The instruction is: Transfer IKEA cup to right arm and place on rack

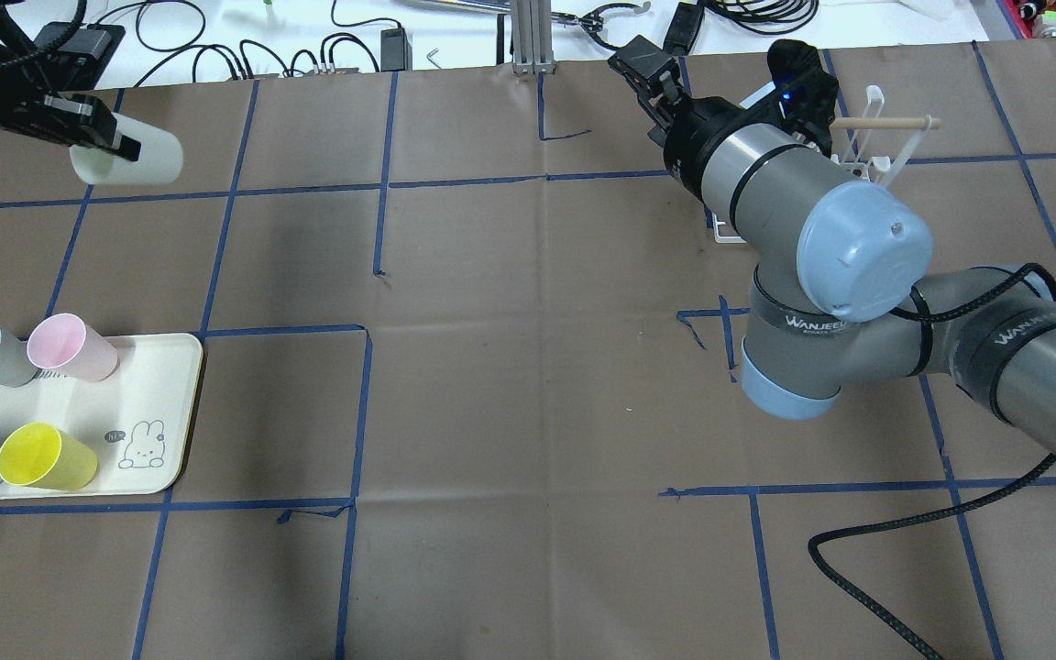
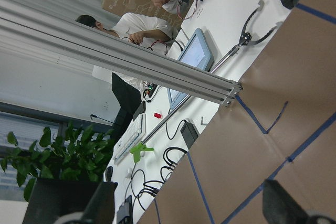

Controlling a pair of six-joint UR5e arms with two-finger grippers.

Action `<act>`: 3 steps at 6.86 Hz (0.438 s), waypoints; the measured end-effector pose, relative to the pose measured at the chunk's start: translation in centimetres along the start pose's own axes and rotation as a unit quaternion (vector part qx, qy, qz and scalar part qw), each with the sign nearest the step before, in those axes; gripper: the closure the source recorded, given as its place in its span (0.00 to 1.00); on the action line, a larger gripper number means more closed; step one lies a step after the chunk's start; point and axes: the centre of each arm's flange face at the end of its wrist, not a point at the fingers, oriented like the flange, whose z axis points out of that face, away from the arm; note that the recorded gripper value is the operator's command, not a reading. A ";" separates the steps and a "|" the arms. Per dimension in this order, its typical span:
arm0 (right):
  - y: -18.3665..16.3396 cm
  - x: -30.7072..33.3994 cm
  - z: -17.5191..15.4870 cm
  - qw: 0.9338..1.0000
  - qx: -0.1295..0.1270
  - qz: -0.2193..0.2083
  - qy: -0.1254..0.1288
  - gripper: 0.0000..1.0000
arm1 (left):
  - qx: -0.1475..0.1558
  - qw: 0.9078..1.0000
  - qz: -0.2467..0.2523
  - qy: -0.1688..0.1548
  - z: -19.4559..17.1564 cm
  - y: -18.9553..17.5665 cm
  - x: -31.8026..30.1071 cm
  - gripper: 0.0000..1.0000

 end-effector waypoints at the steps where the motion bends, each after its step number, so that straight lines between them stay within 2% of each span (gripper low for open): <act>1: 1.1 0.6 -0.4 0.998 -0.006 0.059 -0.007 0.00 | 0.065 0.997 0.031 0.036 0.6 -1.5 1.1 1.00; 2: 2.2 1.2 -0.8 0.994 -0.014 0.113 -0.008 0.00 | 0.128 0.986 0.075 0.071 1.6 -2.7 2.7 1.00; 3: 2.7 1.3 -1.0 0.986 -0.018 0.164 -0.014 0.00 | 0.180 0.971 0.122 0.100 3.2 -3.1 4.5 1.00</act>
